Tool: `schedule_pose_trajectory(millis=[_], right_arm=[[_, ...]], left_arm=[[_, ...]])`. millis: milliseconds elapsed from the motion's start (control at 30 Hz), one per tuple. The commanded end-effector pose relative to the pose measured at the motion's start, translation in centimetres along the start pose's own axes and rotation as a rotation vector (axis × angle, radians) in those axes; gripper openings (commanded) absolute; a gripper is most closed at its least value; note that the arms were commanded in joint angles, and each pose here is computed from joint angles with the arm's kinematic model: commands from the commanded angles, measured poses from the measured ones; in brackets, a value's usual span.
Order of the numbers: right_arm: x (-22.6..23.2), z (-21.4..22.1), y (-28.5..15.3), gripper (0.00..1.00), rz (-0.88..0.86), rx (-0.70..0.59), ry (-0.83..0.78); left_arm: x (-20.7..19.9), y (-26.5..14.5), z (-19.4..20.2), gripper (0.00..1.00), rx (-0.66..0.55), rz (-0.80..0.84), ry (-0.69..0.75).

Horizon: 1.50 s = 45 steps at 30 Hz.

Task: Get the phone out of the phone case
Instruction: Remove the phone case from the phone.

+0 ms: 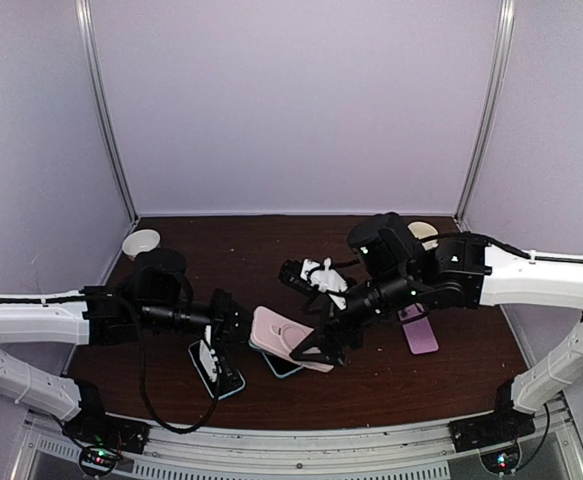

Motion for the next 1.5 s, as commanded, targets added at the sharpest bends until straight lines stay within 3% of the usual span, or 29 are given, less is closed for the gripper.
schedule_pose_trajectory(millis=[0, 967, 1100, 1233, 1467], right_arm=[[0.0, -1.0, 0.5, 1.0, -0.015, -0.028, 0.01], [-1.3, 1.0, 3.5, 1.0, 0.009, 0.12, -0.013], [-1.1, 1.1, 3.4, 0.94, 0.0, 0.125, -0.014], [-0.9, 1.3, 3.4, 0.82, -0.017, 0.139, -0.011], [-0.7, 1.5, 3.3, 0.75, -0.025, 0.156, -0.007]], left_arm=[[3.8, -0.9, 0.8, 0.0, 0.042, -0.134, 0.067], [4.3, -1.3, 0.2, 0.0, 0.028, -0.149, 0.058], [4.3, -1.4, 0.3, 0.0, 0.028, -0.151, 0.055], [4.4, -1.4, 0.3, 0.0, 0.031, -0.153, 0.055], [4.4, -1.5, 0.3, 0.0, 0.034, -0.151, 0.055]])
Point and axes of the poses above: each gripper's point midway between its finger pads, its own y axis out along the fingers, its own x axis along the line the jaws close on, z = x × y, the point moved 1 cm from there along -y, back along the fingers, and after that the axes turned 11 degrees about y, right-handed, at the moved point
